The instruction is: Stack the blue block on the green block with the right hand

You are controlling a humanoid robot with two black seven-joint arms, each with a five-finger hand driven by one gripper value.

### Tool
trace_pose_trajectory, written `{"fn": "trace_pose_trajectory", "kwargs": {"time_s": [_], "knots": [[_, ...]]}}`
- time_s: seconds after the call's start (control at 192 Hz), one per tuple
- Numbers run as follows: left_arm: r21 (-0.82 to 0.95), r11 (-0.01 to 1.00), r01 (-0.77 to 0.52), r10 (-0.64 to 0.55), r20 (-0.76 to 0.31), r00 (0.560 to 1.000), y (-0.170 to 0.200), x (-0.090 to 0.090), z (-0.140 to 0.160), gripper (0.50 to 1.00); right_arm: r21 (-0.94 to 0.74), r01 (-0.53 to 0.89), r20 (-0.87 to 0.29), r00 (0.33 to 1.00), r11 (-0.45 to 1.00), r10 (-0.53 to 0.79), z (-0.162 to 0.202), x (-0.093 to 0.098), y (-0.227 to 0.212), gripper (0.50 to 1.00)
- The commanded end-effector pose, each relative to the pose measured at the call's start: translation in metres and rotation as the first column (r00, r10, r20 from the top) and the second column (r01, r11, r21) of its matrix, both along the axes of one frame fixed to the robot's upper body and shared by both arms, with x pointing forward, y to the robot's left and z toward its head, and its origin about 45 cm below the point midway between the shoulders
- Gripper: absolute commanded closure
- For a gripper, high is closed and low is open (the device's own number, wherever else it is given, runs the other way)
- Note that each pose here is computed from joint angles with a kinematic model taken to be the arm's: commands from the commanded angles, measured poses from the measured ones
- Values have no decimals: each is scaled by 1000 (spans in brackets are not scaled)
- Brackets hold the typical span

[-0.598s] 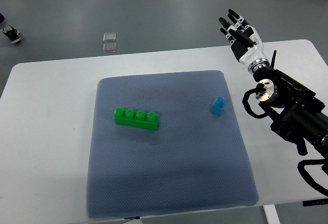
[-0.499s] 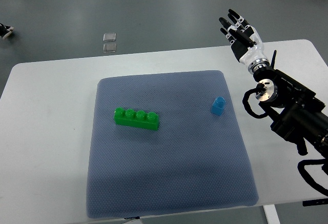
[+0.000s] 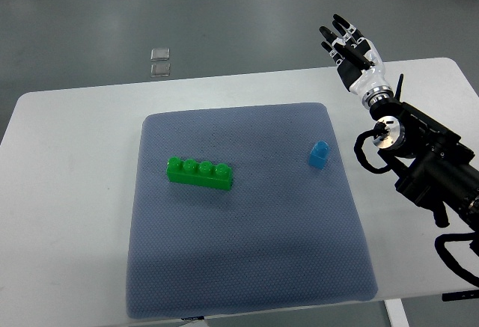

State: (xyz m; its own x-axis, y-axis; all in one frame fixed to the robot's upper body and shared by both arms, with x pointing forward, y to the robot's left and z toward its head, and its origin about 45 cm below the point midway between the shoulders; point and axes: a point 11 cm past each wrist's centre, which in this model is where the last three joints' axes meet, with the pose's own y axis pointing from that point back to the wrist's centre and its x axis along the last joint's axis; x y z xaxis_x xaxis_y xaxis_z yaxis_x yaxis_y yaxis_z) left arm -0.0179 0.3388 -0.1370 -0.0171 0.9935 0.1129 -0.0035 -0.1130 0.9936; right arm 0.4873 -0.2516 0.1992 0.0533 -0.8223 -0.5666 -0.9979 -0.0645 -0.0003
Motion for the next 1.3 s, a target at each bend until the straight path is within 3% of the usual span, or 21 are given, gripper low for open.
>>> {"fn": "trace_pose_trajectory", "kwargs": {"time_s": [0.0, 0.858, 1.077, 1.296], "knots": [[-2, 1000, 0, 0, 0, 1000, -1, 0, 0, 500, 1, 5, -1, 1000, 1000, -5, 0, 0, -1, 581], [1, 1000, 0, 0, -1, 1000, 0, 0, 0, 500, -39, -27, 23, 999, 999, 28, 9, 3, 3, 581], [1, 1000, 0, 0, -1, 1000, 0, 0, 0, 500, -308, -120, 51, 989, 944, 142, 21, 4, -2, 581], [1, 1000, 0, 0, -1, 1000, 0, 0, 0, 500, -667, -220, 34, 946, 712, 324, 38, 1, -13, 581]]}}
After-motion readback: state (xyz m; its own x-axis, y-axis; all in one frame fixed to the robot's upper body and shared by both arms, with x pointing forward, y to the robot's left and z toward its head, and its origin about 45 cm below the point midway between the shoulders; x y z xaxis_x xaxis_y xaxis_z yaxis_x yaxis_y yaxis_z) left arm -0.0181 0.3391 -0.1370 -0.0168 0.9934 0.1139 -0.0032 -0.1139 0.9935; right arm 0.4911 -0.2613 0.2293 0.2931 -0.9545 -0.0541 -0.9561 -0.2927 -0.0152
